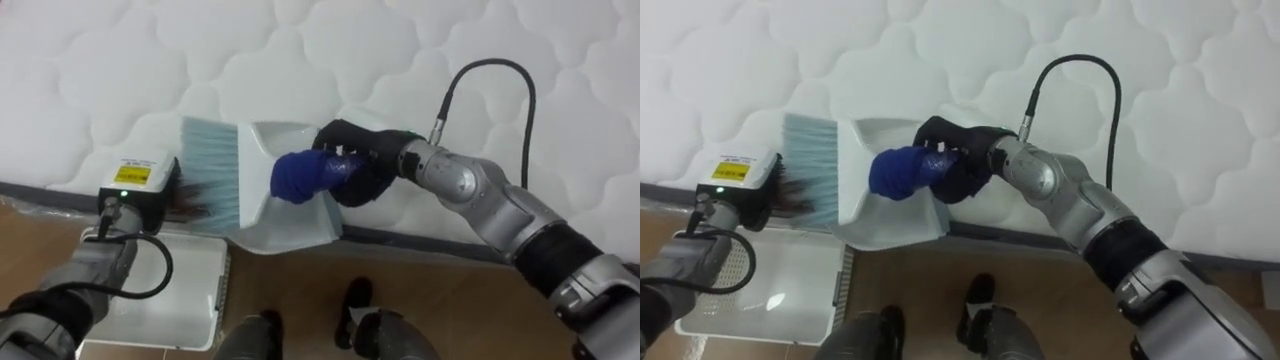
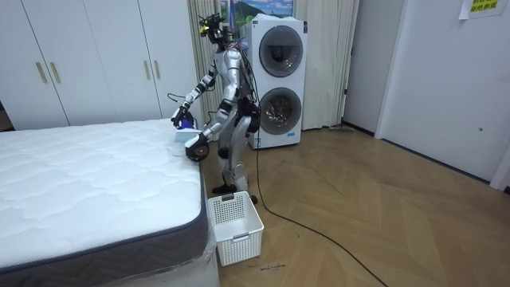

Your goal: Clean bed

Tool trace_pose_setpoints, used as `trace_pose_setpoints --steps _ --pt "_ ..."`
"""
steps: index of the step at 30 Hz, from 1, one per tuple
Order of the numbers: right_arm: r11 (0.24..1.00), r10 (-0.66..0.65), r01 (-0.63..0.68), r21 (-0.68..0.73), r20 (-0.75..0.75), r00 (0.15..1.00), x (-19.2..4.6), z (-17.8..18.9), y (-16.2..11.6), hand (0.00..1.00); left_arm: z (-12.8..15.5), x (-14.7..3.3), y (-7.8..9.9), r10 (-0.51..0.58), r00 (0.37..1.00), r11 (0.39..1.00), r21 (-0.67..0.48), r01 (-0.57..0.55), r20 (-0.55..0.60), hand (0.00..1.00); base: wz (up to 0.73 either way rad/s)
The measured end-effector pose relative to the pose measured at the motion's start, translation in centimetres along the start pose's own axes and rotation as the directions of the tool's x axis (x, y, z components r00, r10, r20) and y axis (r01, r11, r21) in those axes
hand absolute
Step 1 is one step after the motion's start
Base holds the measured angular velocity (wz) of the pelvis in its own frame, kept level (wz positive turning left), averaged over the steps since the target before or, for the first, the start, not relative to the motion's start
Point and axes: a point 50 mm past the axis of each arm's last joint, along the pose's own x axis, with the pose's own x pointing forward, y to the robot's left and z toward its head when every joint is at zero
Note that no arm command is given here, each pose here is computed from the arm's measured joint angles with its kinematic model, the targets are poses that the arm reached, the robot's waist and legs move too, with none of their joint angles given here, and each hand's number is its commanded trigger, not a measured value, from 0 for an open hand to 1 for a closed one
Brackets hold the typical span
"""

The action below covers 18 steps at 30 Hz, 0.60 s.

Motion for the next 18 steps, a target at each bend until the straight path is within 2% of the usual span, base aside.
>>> trace_pose_setpoints --steps 6,14,18 --pt "1.000 -0.014 0.014 0.021 -0.018 1.000 -0.5 -0.8 0.2 1.00 -0.1 0.0 0.1 0.010 1.000 1.000 -0.004 -0.010 0.000 1.00 -0.02" --pt "0.979 -0.094 0.093 0.181 0.001 0.996 -1.5 -1.8 -0.4 1.00 0.1 -0.2 0.2 0.056 0.998 0.997 -0.053 -0.055 0.022 1.00 -0.02" --pt "0.943 -0.172 0.184 0.276 -0.068 0.983 -3.1 -3.9 -0.2 1.00 -0.1 -1.2 -0.5 0.085 0.996 0.991 -0.102 -0.084 -0.001 1.00 -0.07"
